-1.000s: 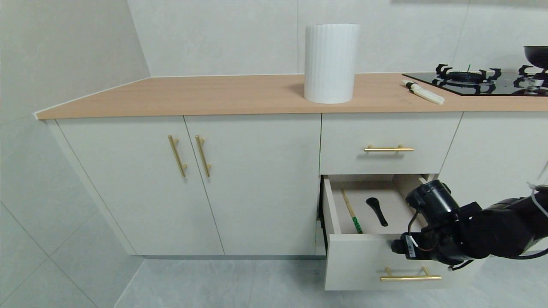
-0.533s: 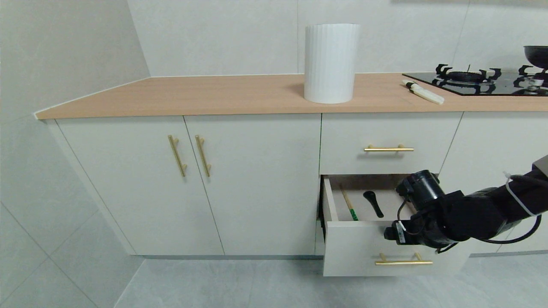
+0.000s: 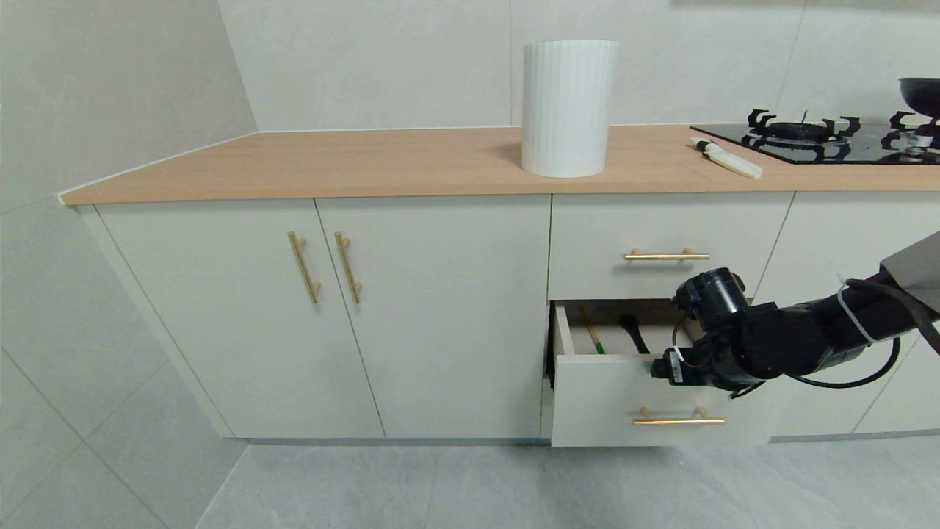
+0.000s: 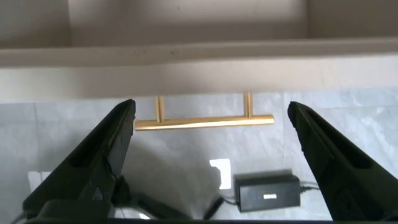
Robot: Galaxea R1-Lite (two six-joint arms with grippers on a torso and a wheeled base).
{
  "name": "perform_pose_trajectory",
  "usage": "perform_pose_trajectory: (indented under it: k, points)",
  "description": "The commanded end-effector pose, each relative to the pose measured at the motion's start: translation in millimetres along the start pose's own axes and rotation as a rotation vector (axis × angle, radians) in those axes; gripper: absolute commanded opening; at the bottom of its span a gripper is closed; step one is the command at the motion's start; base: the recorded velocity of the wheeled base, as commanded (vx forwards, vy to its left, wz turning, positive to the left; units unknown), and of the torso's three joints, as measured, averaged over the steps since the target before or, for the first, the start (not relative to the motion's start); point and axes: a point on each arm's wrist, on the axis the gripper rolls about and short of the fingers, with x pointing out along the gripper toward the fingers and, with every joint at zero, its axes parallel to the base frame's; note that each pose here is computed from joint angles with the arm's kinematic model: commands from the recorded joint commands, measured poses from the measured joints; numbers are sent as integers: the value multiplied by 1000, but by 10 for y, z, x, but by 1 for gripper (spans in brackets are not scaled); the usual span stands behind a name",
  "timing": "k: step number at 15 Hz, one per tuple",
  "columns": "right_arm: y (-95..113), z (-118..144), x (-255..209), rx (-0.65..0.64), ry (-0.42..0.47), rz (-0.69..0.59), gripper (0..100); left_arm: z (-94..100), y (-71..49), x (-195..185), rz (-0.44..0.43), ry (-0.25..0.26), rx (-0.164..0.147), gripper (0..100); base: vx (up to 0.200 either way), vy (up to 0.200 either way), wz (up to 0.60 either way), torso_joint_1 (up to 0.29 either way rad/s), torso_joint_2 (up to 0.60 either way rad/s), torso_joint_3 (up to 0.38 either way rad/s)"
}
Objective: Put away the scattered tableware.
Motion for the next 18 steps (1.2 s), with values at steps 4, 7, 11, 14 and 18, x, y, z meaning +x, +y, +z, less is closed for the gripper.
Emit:
perform_pose_trajectory:
  k: [4,7,11,14,18]
  points:
    - [118,143,260,-19,-20,5,100,0,0,0,1,0,0,100,0,0,0,0,0,0]
    - [193,267,377,-15,-52,12,100,0,0,0,2,0,0,100,0,0,0,0,0,0]
    - [264,413,510,-10,-94,21,100,0,0,0,-1,0,0,100,0,0,0,0,0,0]
    - [269,491,631,-7,-113,16,100,0,0,0,-1,0,0,100,0,0,0,0,0,0]
    - [229,588,803,-3,-139,5,100,0,0,0,-1,0,0,100,0,0,0,0,0,0]
